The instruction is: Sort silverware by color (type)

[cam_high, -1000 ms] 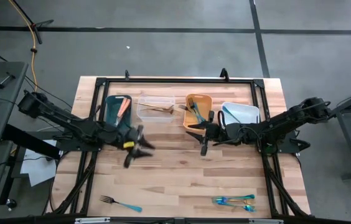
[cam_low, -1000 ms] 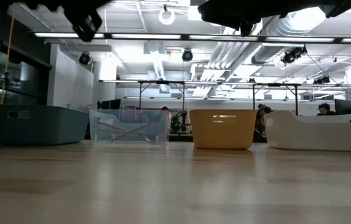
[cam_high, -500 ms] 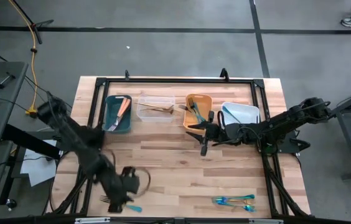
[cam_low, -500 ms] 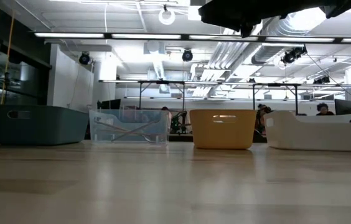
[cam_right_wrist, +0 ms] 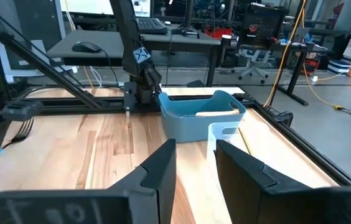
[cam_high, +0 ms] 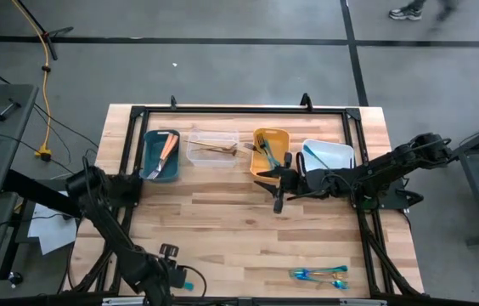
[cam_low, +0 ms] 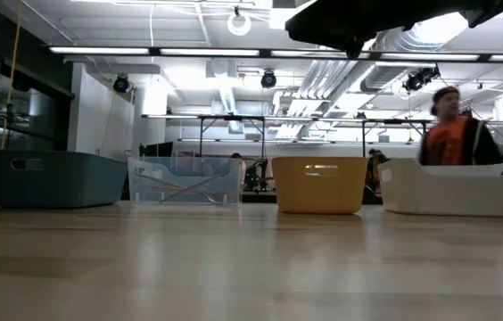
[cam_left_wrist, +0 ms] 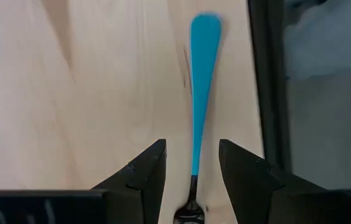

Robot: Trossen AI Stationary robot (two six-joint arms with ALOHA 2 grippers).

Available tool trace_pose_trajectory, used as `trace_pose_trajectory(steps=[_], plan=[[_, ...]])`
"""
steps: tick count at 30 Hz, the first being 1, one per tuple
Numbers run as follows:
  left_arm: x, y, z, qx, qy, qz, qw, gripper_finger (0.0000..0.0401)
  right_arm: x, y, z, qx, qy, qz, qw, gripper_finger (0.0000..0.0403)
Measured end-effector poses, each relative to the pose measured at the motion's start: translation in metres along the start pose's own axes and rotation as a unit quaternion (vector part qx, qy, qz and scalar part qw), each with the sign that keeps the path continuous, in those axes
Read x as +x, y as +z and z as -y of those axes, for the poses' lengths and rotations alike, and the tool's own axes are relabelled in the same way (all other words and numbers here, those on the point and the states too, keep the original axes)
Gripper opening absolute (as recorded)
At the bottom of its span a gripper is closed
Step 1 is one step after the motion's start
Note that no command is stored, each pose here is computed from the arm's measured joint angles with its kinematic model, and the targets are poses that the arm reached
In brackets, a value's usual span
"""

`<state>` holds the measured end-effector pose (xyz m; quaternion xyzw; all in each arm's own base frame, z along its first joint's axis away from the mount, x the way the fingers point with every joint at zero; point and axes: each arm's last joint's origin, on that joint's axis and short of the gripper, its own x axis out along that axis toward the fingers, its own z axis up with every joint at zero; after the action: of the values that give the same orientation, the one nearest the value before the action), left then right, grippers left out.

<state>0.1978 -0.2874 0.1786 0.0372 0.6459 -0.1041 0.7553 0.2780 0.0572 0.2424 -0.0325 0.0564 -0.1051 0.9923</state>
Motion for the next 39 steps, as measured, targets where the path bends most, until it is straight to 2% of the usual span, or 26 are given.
trace_pose_trajectory(steps=[6,12,21,29,39], plan=[[0.007,-0.005,0.001,0.000,0.014,-0.015,1.000,0.0140,0.000,-0.001,0.000,-0.006,0.000,-0.003,1.000,0.0108],[0.007,-0.005,0.004,-0.009,0.028,0.011,1.000,0.0140,0.000,-0.002,0.000,-0.008,0.000,-0.007,1.000,0.0108],[0.007,-0.006,0.013,-0.003,0.009,0.037,0.999,0.0140,0.000,-0.006,0.000,-0.001,0.000,-0.027,1.000,0.0108],[0.024,-0.021,0.022,0.039,0.024,-0.011,0.999,0.0140,0.000,-0.006,0.000,-0.006,0.000,-0.030,1.000,0.0108],[0.040,-0.023,0.023,0.022,0.039,-0.037,0.998,0.0140,0.000,-0.006,0.000,-0.003,0.000,-0.030,1.000,0.0108]])
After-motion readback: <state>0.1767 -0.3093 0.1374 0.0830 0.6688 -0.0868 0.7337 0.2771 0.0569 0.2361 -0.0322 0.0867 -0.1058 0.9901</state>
